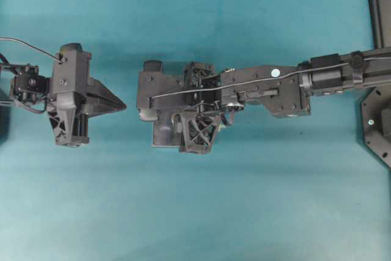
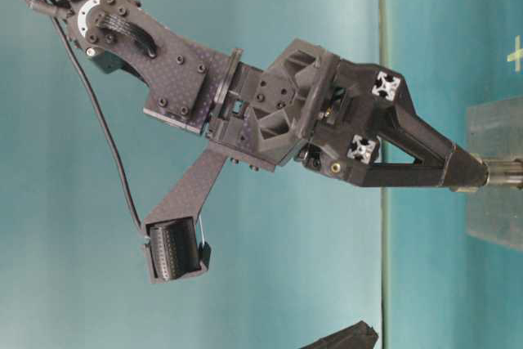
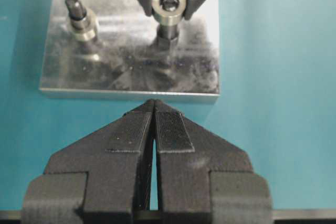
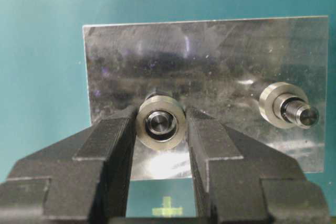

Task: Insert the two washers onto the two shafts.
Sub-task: 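Lower the held washer onto the lower shaft with the right gripper, then open the right gripper and withdraw it to the right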

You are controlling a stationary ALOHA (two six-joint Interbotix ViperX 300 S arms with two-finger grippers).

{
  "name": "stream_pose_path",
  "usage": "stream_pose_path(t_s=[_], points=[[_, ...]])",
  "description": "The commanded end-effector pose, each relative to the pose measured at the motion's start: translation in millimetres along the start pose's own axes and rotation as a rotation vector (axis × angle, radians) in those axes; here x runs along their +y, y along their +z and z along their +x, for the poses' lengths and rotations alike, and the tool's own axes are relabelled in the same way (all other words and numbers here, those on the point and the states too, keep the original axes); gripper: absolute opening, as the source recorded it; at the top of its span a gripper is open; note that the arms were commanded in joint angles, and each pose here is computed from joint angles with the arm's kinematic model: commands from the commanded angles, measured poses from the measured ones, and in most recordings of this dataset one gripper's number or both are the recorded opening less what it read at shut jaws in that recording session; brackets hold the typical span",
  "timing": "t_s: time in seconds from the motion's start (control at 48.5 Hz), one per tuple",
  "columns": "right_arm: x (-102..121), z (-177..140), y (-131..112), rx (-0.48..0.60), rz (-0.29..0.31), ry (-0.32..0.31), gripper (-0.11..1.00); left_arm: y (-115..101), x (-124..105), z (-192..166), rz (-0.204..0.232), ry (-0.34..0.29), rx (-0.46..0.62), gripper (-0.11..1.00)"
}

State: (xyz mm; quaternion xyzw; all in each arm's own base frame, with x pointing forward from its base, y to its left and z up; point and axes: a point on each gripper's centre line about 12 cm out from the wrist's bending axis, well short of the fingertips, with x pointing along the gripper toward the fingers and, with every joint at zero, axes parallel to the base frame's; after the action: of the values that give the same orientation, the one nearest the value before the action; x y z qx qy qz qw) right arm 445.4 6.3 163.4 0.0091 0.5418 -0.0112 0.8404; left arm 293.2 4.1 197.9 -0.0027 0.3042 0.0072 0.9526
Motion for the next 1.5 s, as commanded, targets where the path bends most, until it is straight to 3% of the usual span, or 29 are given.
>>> stream_pose_path(t_s=[0.0, 0.185, 0.309, 0.35, 0.474, 0.577, 0.865, 1.092, 1.236, 1.484], points=[[0.9, -11.0, 8.7, -0.026, -0.015, 0.001, 0.31, 10.0, -0.5, -1.5, 0.002, -0.001, -0.031, 0.0], [1.9, -7.7, 7.6, -0.018, -0.009, 0.01, 0.33, 10.0, -0.5, -1.5, 0.004, -0.001, -0.031, 0.0], [8.0, -4.2, 8.6, -0.022, -0.019, 0.035, 0.66, 10.1, 0.0, -1.5, 0.002, 0.0, -0.032, 0.0], [9.9, -3.8, 9.7, -0.023, -0.026, 0.045, 0.71, 10.1, -0.5, -1.5, 0.004, -0.001, -0.032, 0.0], [13.2, -3.2, 11.7, -0.025, -0.029, 0.072, 0.61, 10.1, -0.5, -1.5, 0.002, -0.001, -0.032, 0.0], [12.0, -0.4, 11.4, -0.018, -0.036, 0.071, 0.6, 8.9, -0.5, -1.4, 0.004, -0.001, -0.029, 0.0], [-19.2, 2.9, 7.0, 0.026, 0.021, 0.044, 0.58, 5.7, -0.5, -1.2, 0.002, -0.001, -0.021, 0.0], [15.8, -2.1, 9.5, 0.012, -0.038, 0.083, 0.58, 5.5, -0.5, -1.2, 0.004, -0.001, -0.02, 0.0], [22.3, -3.3, 11.2, 0.003, -0.041, 0.095, 0.58, 5.0, -0.5, -1.2, 0.002, -0.001, -0.02, 0.0], [-5.3, -3.9, 14.3, -0.007, 0.011, 0.067, 0.58, 5.2, -0.5, -0.9, 0.001, -0.001, -0.018, 0.0]])
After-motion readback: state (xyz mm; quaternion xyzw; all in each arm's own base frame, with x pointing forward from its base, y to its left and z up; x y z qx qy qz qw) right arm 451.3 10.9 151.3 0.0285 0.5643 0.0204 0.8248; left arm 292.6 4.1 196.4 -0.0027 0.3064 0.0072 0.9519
